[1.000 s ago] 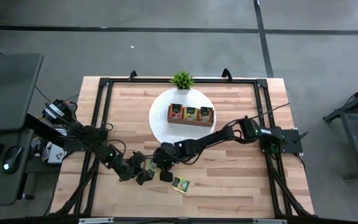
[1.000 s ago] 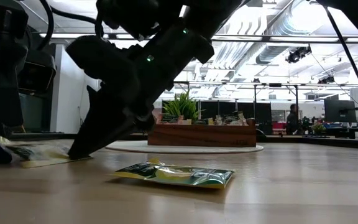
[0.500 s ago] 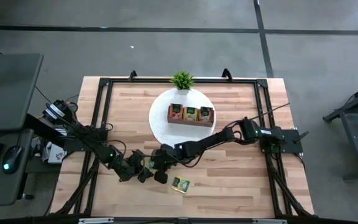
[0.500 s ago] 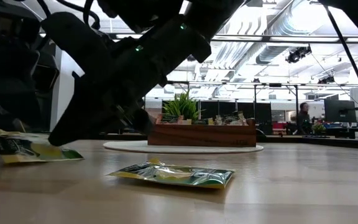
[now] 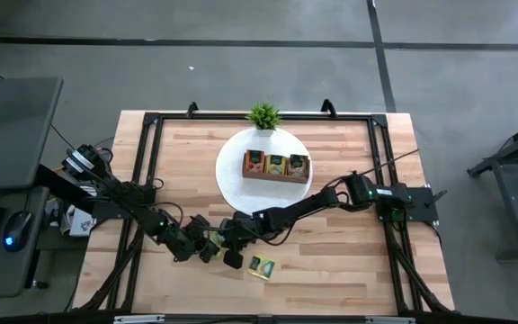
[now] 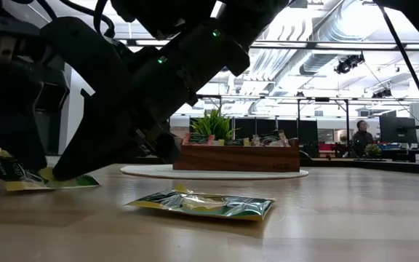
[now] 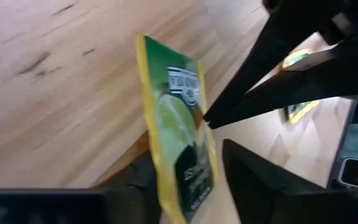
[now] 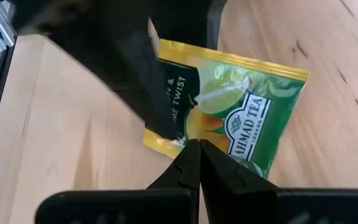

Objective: Pick & Place Tea
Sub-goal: Put the yellow tea bag into the middle section of the wooden organizer

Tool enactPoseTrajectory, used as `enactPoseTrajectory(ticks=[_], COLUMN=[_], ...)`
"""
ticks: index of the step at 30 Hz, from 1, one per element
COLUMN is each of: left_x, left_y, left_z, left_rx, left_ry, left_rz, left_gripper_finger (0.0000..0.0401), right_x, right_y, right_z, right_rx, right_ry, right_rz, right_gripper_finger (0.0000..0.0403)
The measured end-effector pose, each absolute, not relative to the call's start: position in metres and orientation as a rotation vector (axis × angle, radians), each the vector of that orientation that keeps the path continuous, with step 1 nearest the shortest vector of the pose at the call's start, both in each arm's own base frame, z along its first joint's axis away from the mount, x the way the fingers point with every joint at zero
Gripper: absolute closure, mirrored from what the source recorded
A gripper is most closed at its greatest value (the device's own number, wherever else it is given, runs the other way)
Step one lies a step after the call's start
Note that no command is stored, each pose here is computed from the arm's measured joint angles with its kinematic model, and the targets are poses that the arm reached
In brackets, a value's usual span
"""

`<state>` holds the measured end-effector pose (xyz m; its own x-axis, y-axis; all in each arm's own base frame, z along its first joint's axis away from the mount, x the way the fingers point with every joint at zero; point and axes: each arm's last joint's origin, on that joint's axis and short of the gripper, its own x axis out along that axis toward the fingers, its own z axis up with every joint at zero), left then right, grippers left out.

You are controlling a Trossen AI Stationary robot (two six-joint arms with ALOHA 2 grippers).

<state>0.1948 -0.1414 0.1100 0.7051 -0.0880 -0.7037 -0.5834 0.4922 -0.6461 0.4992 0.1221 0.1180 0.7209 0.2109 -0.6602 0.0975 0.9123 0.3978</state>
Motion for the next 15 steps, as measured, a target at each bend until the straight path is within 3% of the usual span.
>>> enactPoseTrajectory(ticks=[7, 15], left_x=[0.192, 0.192], left_y=[-0.14, -0.141], left_z=[0.107, 0.107], left_rx=[-0.967, -0.805], left_ry=[0.799, 0.844], left_rz=[0.329, 0.236], left_gripper_finger=[0.0381, 0.0397], right_x=[0.5, 0.495], right_y=[0.119, 0.108], right_z=[0.118, 0.147], right_rx=[0.449, 0.43], right_ry=[0.771, 0.796], right_rz=[0.063, 0.123], right_gripper_finger=[0.0403, 0.0402])
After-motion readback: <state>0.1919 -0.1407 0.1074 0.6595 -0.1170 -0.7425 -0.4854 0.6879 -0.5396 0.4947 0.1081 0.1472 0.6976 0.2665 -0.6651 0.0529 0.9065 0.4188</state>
